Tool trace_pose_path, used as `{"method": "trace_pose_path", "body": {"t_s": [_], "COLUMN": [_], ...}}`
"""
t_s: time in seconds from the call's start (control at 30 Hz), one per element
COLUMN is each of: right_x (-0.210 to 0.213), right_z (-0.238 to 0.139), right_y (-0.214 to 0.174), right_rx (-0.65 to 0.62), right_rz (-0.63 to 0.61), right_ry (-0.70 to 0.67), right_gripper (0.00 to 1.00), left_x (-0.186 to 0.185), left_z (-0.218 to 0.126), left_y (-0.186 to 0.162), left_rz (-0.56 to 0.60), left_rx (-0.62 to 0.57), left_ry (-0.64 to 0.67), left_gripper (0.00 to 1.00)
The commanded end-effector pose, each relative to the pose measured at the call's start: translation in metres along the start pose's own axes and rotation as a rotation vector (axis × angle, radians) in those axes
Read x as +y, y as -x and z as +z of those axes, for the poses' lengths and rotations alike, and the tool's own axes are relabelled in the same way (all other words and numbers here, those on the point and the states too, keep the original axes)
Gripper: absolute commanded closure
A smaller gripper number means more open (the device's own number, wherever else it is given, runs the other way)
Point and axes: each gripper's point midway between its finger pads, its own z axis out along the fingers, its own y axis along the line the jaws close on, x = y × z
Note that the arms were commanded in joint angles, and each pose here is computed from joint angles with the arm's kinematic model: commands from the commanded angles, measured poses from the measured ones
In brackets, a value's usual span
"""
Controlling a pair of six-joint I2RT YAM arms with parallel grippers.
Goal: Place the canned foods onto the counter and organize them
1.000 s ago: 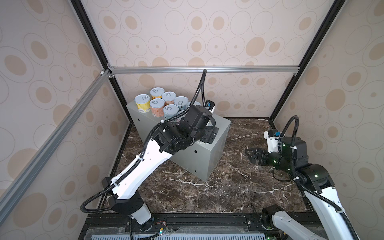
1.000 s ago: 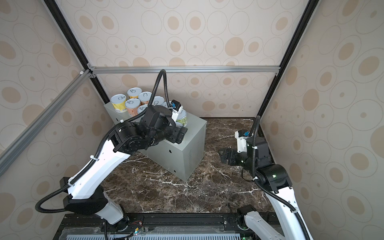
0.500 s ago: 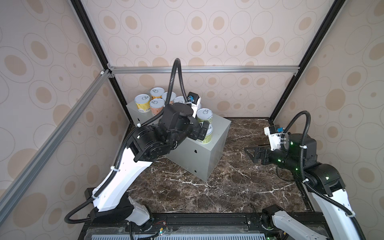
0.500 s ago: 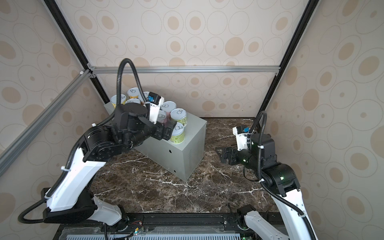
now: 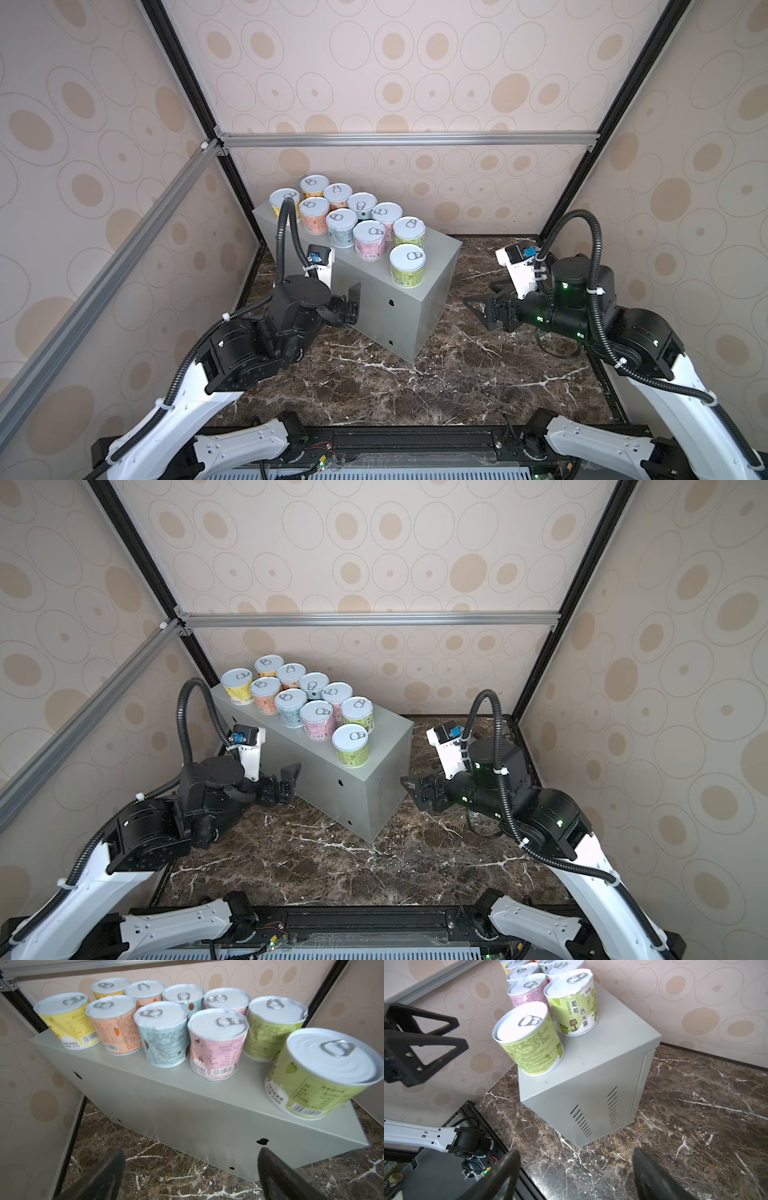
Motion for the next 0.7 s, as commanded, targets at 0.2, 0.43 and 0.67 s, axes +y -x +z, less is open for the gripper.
{"method": "trace_pose_path", "body": {"t_s": [0.2,0.43,0.67], "right_x": [0.031,0.049,0.058], "right_z": [0.02,0.039,0.058], "right_y": [0.021,0.033,0.041], "right_rx": [-0.027,-0.032,-0.025], "right_rz": [-0.101,-0.093,-0.059], "right_ry": [-0.05,-0.051,-0.053], "right_gripper": [0.18,0.23,0.25], "left_x": [0.021,0.017,0.014], "left_z": [0.017,0.04,0.065], "left_y": [-0.069,-0.107,-0.146], "left_rz": [-0.077,-0.065,-0.091], "left_rx": [0.062,0.107,0.178], "left_ry": [0.094,0.096,0.044], "left_gripper": [0.01,0.01,0.01]}}
